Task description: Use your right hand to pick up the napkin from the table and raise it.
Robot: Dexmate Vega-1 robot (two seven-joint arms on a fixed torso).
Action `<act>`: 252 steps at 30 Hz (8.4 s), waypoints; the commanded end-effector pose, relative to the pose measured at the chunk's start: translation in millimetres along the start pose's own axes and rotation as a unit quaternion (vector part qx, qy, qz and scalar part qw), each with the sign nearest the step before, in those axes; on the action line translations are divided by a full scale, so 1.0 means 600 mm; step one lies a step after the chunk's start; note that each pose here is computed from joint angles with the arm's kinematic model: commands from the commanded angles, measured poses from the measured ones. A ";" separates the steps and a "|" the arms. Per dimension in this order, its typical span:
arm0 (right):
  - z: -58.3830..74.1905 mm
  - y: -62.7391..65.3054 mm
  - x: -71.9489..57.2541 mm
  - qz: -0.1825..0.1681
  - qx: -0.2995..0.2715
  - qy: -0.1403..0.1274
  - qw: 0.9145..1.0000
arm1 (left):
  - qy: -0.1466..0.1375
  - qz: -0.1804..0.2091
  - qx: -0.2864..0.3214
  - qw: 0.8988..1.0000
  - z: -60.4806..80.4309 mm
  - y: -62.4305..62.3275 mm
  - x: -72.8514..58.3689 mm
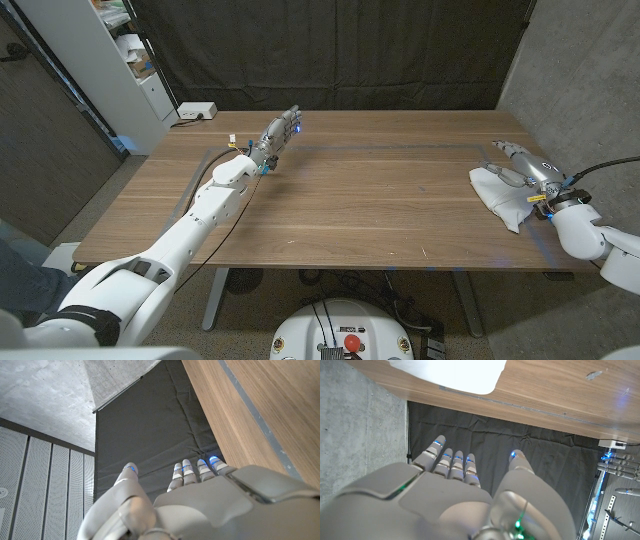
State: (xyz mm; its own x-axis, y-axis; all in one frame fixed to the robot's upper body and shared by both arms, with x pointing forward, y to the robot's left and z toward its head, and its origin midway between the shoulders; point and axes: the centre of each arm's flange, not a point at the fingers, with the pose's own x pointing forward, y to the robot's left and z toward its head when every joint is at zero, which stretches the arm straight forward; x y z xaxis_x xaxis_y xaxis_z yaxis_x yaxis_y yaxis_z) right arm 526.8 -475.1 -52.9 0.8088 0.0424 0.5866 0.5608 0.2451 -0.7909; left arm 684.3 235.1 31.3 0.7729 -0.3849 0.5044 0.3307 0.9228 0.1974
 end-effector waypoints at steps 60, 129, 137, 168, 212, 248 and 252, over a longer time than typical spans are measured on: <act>-0.048 0.096 -0.004 0.083 -0.022 0.056 0.995 | 0.011 -0.007 -0.001 1.000 0.000 -0.009 0.018; -0.037 0.086 0.009 0.038 -0.031 0.039 0.998 | 0.002 0.000 -0.013 1.000 -0.013 -0.018 0.012; -0.025 0.068 0.018 0.021 -0.035 0.028 0.999 | -0.001 -0.001 -0.013 1.000 -0.011 -0.015 0.016; 0.000 0.010 0.027 -0.019 -0.049 0.008 0.999 | 0.000 -0.011 -0.013 1.000 -0.010 -0.011 0.026; 0.059 -0.082 0.036 -0.045 -0.065 -0.010 0.997 | -0.004 -0.022 -0.021 1.000 -0.018 0.008 0.035; 0.084 -0.142 0.041 -0.061 -0.089 -0.024 0.994 | -0.010 -0.025 -0.020 0.999 -0.013 0.009 0.038; 0.083 -0.146 0.041 -0.062 -0.090 -0.024 0.994 | -0.013 -0.024 -0.022 0.999 -0.014 0.007 0.038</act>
State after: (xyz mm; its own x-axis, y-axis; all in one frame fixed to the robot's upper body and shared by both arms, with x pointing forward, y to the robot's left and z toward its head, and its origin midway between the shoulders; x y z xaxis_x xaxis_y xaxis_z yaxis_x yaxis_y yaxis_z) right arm 492.0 -445.4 33.6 0.7266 0.0684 0.6837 0.6787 0.0839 -0.7296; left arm 708.1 232.2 37.2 0.7447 -0.4320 0.5088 0.3921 0.9000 0.1903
